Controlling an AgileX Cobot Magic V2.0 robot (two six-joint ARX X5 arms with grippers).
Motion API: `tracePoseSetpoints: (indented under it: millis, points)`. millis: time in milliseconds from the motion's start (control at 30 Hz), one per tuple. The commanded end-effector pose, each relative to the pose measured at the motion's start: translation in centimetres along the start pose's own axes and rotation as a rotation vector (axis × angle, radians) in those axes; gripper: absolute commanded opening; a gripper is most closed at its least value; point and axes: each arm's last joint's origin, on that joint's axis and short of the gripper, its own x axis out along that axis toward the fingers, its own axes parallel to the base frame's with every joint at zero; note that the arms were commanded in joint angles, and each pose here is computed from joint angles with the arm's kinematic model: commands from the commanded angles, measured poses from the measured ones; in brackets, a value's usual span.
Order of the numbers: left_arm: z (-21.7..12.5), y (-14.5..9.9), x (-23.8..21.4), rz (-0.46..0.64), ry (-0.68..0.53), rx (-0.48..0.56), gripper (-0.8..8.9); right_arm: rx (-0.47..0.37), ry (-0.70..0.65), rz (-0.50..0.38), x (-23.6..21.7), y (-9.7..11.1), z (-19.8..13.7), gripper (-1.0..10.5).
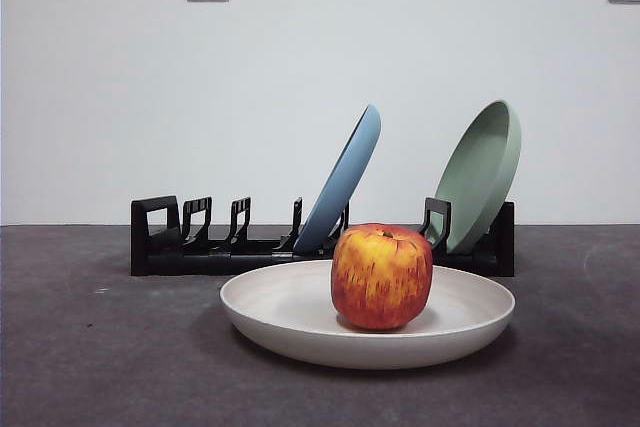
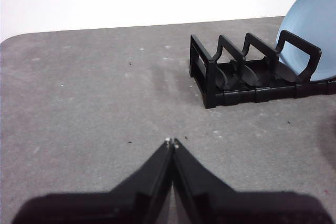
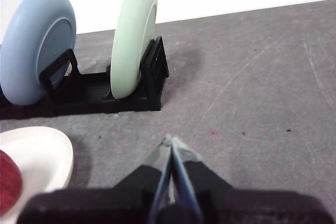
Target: Take the yellow plate from the plate rack,put the plate on the table,take the apple from the table,put the apple in the plate
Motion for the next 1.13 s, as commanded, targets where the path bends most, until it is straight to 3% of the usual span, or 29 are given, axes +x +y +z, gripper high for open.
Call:
tracePoseSetpoints:
  millis: [33,1133]
  points:
    - [-0.40,0.02,0.12,0.003,0.008,0.007,-0.02,0.068,0.014,0.001,0.12,-0.03,-0.47,0.0]
    - [-0.40,0.02,0.12,0.003,0.008,0.007,-0.02,0.068,0.011,-0.006,0.11,-0.05,-0.42,0.0]
